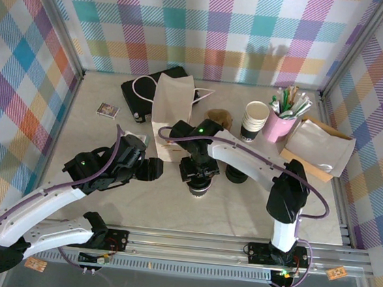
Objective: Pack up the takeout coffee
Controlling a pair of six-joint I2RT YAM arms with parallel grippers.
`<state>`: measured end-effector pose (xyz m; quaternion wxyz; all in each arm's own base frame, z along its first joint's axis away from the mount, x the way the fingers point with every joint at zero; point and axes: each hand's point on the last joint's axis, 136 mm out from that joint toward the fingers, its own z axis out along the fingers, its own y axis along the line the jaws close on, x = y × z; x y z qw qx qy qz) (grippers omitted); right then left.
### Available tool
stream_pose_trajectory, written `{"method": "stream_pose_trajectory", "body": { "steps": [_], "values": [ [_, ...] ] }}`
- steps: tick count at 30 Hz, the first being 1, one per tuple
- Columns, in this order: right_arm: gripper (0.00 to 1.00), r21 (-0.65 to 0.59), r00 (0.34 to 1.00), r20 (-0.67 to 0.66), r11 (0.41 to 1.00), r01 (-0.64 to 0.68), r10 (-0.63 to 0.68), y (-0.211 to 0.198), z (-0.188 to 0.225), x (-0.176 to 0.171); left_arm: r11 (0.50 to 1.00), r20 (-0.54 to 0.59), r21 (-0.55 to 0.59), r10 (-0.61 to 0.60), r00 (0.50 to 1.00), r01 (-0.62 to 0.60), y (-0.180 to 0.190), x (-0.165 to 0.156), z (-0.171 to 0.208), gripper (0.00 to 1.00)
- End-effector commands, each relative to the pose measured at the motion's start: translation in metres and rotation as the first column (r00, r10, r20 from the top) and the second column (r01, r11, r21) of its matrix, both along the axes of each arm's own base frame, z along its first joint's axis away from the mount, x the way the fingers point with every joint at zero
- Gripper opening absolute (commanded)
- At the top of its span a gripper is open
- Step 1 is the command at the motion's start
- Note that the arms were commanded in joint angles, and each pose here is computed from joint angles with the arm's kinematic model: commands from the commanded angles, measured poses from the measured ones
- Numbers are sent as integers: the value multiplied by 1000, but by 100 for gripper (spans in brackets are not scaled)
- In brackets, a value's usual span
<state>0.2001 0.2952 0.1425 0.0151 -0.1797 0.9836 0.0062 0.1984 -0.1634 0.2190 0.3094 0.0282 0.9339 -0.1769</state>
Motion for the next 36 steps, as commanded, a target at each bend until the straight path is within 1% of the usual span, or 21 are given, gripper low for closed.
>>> {"method": "stream_pose_trajectory", "body": {
  "steps": [1, 23, 34, 36],
  "values": [
    [70, -41, 1000, -20, 999, 3, -4, -6, -6, -5, 1000, -21, 15, -13, 1000, 13, 3, -4, -7, 70],
    [73, -72, 1000, -21, 997, -10, 8, -12, -13, -5, 1000, -33, 4, -1, 999, 1, 1, -3, -9, 71],
    [78, -71, 1000, -27, 997, -15, 13, -11, -16, -6, 1000, -27, 8, 2, 1000, -2, 2, -3, -8, 71],
    [81, -71, 1000, -25, 997, -14, 12, -12, -14, -6, 1000, -22, 13, 9, 1000, -9, 3, -1, -8, 71]
  ]
}}
